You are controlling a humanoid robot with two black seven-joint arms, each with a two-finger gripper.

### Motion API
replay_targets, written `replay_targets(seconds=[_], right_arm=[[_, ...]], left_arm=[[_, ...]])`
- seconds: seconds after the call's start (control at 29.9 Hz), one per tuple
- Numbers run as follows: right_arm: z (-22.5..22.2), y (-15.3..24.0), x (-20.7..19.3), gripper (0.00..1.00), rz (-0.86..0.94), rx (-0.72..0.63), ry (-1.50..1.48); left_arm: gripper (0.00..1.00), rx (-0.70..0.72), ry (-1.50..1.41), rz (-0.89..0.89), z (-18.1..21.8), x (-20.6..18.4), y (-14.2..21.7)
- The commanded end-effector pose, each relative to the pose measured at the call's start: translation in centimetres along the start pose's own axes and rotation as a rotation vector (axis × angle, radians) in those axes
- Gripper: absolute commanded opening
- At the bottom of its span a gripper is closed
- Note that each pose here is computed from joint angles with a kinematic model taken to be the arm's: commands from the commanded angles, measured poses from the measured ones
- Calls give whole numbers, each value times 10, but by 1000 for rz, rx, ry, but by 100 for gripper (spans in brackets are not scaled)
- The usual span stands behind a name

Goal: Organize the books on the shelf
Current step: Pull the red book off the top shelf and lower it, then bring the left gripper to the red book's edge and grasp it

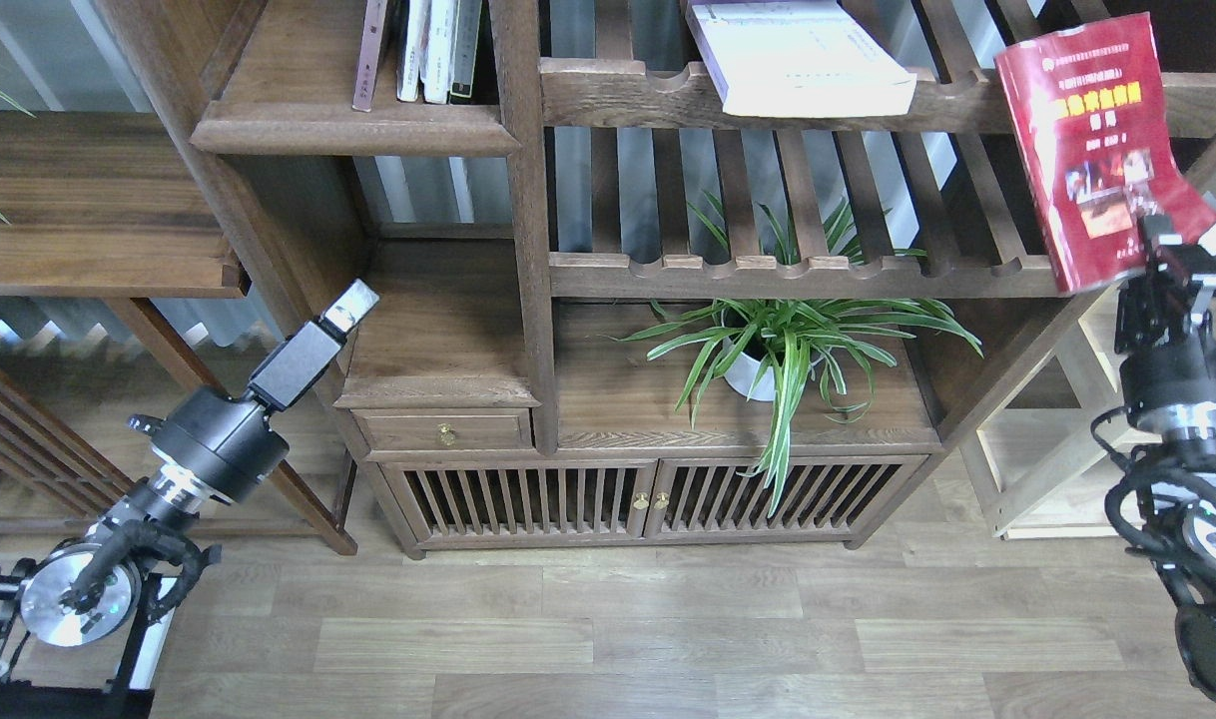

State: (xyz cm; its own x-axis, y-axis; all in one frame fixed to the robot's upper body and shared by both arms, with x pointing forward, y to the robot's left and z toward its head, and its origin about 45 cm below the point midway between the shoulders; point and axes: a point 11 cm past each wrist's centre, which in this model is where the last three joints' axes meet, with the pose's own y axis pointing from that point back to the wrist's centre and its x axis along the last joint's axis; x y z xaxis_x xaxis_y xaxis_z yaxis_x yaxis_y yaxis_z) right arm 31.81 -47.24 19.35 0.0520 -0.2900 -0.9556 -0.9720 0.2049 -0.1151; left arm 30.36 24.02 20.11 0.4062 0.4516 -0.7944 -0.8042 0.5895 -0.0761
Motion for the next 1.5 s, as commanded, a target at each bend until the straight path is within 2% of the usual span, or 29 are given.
replay_targets(seconds=[0.0,0.27,0.47,0.67,0.8,0.97,1.47], right_arm=[[1,11,11,5,28,-1,-2],[4,34,28,5,53,-12,-6],[27,62,48,4,83,-57,-19],[62,81,64,4,123,-112,-48],[89,88,68,4,128,-156,-67],[117,91,66,4,119,-205,-90],[192,98,40,5,65,-344,-212]], left_arm=[[99,7,17,21,-7,5,7],[99,52,47,32,-28,7,12],[99,140,117,51,-70,8,23],[99,117,180,34,-71,7,23],[99,40,351,-38,-68,-2,20],[99,-10,482,-37,-64,-1,19],[99,24,541,20,-85,14,22]])
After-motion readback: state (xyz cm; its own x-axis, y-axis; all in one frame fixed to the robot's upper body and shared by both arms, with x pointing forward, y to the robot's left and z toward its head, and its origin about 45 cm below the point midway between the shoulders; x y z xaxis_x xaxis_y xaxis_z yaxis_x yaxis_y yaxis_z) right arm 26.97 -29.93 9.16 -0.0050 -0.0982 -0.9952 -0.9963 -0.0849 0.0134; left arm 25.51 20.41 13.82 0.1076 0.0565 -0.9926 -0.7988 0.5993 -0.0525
